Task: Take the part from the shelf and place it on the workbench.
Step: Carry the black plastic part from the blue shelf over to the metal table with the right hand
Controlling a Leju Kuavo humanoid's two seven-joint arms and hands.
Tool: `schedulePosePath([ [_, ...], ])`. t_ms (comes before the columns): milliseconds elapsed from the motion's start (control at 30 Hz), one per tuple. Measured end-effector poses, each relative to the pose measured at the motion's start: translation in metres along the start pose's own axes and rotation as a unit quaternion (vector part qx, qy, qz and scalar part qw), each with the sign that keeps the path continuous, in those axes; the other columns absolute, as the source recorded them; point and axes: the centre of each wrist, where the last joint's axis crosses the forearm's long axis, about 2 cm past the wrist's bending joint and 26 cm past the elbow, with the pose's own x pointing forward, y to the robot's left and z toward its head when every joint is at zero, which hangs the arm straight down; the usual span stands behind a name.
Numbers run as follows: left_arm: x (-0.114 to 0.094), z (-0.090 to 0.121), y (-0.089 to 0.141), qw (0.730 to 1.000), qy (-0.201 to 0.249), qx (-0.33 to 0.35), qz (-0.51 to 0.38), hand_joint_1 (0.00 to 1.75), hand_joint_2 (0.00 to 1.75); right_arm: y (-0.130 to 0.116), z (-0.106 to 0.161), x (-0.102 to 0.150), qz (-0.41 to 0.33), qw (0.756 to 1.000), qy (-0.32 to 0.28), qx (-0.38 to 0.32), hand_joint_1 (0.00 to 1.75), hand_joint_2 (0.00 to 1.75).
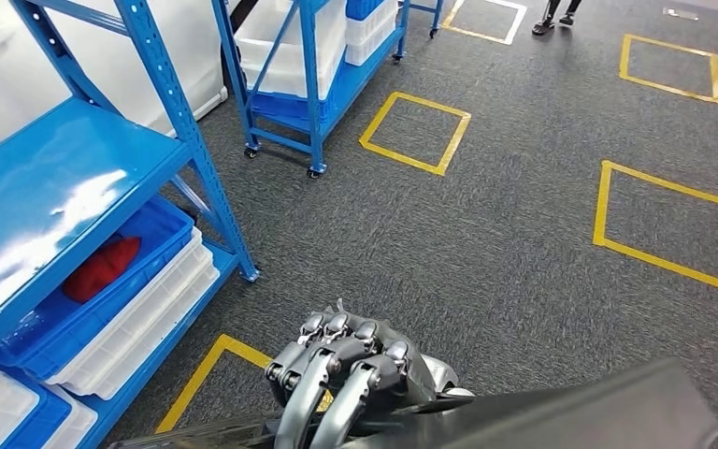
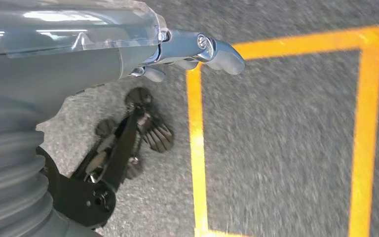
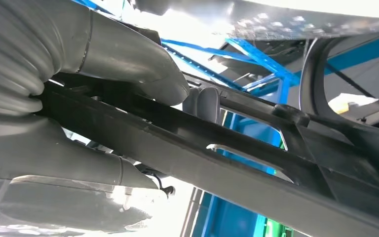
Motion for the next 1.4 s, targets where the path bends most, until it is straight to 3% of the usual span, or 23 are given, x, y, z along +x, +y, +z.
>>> schedulePosePath([
  [433, 0.001, 0.000, -0.008, 0.996, 0.003, -0.088, -0.021, 0.00, 1.75, -0.037, 0.037, 0.016, 0.079, 0.995, 0.054, -0.024, 1.75, 1.75],
  [900, 0.000, 0.001, -0.008, 0.995, 0.023, -0.089, -0.036, 0.00, 1.75, -0.057, 0.064, 0.032, 0.138, 0.984, 0.093, -0.059, 1.75, 1.75],
  [1400, 0.000, 0.000, -0.005, 0.996, 0.024, -0.076, -0.039, 0.00, 1.75, -0.061, 0.069, 0.046, 0.155, 0.981, 0.089, -0.076, 1.75, 1.75],
])
